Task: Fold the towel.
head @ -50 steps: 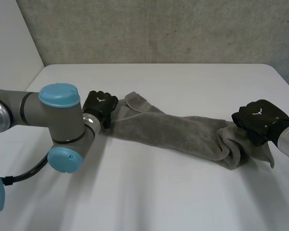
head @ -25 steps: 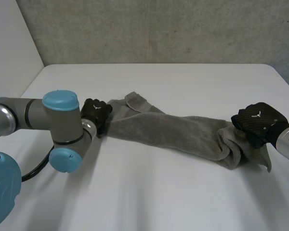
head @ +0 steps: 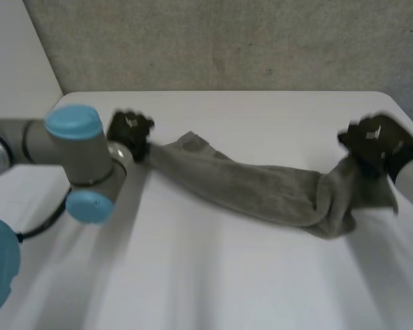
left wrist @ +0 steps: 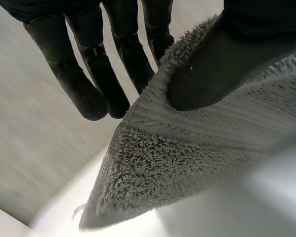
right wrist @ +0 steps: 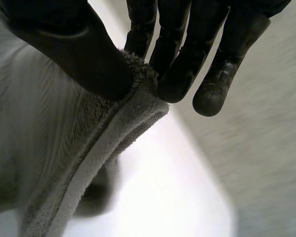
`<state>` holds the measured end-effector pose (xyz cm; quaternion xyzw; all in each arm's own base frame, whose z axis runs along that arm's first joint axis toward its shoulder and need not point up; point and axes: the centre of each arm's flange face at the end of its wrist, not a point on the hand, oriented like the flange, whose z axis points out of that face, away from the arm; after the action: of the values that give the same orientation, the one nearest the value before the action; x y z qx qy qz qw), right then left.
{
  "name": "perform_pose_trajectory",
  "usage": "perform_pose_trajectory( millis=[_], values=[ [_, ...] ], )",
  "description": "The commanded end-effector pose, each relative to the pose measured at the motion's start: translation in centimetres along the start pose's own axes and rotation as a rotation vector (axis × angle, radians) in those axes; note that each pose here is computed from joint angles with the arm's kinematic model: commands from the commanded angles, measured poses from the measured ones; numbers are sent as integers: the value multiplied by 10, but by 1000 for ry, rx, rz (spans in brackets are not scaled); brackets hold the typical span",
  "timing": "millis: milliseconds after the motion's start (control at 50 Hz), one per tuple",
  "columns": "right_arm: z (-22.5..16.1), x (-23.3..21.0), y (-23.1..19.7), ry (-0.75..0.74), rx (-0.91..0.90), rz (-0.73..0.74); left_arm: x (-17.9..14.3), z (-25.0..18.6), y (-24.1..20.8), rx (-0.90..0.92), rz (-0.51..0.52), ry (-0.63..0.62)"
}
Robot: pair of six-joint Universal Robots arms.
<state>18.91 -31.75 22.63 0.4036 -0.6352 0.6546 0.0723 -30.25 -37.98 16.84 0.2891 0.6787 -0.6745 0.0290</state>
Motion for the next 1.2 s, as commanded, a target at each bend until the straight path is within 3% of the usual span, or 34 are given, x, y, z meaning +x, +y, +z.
perform_pose_trajectory(
  millis=[20,60,180,340,440,660,1000,1100,1140,1200],
  values=[
    [16,46,-67,371,409,23,-60,5,-101,330,-98,-169],
    [2,65,-98,489,575,68,-86,-12,-146,481,-189,-219],
    [-4,61,-98,450,554,108,-99,-34,-168,543,-237,-221],
    [-8,21,-68,183,329,131,-78,-43,-124,370,-225,-130],
    [-15,-26,-29,-95,135,58,-61,-53,-55,73,-228,-58],
    [-35,-51,36,-282,-164,-61,-24,-92,7,-174,-231,75],
    [-78,-19,16,-282,-212,-34,-58,-118,-22,-94,-239,-3],
    [-103,-10,18,-371,-311,-114,-57,-126,-29,-68,-242,23],
    [-119,-7,23,-495,-388,-148,-56,-127,-29,-66,-244,29],
    [-120,2,20,-509,-362,-123,-53,-129,-30,-65,-242,37]
  ],
)
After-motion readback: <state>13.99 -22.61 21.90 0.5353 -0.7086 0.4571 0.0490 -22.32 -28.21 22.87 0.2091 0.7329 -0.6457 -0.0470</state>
